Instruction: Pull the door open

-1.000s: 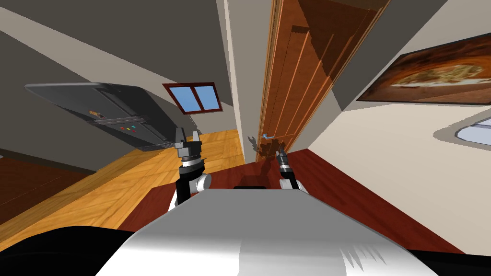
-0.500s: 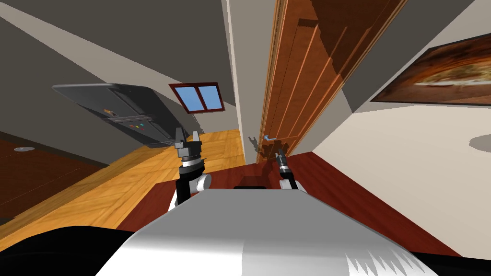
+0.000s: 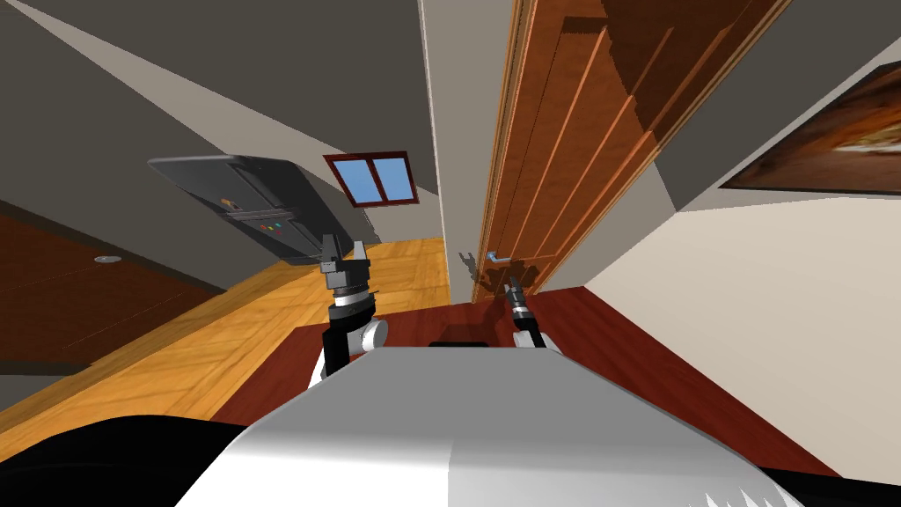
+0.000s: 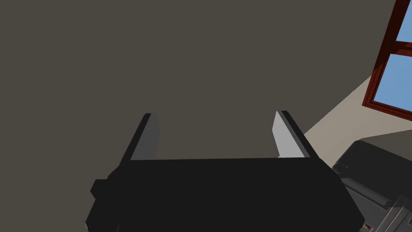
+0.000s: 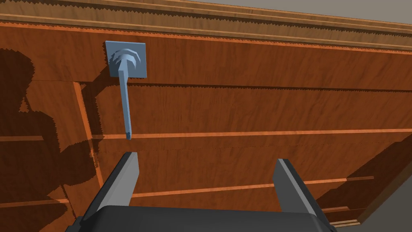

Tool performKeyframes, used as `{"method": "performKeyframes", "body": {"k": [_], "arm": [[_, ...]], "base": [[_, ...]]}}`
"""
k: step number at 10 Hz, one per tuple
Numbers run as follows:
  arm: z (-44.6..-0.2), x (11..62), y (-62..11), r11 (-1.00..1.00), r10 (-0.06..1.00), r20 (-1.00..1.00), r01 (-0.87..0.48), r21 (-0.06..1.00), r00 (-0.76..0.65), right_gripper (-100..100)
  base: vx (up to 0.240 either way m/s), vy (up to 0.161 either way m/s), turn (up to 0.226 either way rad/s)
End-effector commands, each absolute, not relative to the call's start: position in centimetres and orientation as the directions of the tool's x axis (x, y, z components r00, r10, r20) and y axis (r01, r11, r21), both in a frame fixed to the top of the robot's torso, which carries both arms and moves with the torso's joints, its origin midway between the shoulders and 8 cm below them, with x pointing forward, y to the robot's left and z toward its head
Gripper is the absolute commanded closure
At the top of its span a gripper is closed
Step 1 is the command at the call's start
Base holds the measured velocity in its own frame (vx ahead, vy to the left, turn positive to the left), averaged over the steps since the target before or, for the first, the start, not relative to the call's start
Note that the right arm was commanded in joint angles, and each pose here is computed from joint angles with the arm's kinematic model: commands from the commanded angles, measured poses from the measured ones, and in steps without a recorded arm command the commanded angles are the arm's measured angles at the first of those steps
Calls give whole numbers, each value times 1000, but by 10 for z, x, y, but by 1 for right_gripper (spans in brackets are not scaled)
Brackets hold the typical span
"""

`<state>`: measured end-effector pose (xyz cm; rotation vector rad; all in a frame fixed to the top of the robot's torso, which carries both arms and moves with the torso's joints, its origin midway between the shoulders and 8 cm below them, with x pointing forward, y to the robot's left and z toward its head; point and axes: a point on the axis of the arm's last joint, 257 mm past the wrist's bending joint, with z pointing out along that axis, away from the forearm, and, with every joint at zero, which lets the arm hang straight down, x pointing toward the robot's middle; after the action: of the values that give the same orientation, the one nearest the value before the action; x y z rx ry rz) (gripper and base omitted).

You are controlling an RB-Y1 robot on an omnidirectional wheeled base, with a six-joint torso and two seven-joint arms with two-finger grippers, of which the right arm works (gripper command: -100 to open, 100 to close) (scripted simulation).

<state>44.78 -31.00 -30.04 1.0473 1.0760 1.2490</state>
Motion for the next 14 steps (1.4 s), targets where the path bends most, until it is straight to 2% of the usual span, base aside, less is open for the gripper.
{"method": "performKeyframes", "body": {"k": [1, 14], "arm": [[-309, 446, -313, 40, 999, -37, -170, 985, 22, -100], [-375, 441, -338, 8, 1000, -7, -39, 999, 27, -100]], "base": [[40, -57, 42], [50, -70, 92]]}}
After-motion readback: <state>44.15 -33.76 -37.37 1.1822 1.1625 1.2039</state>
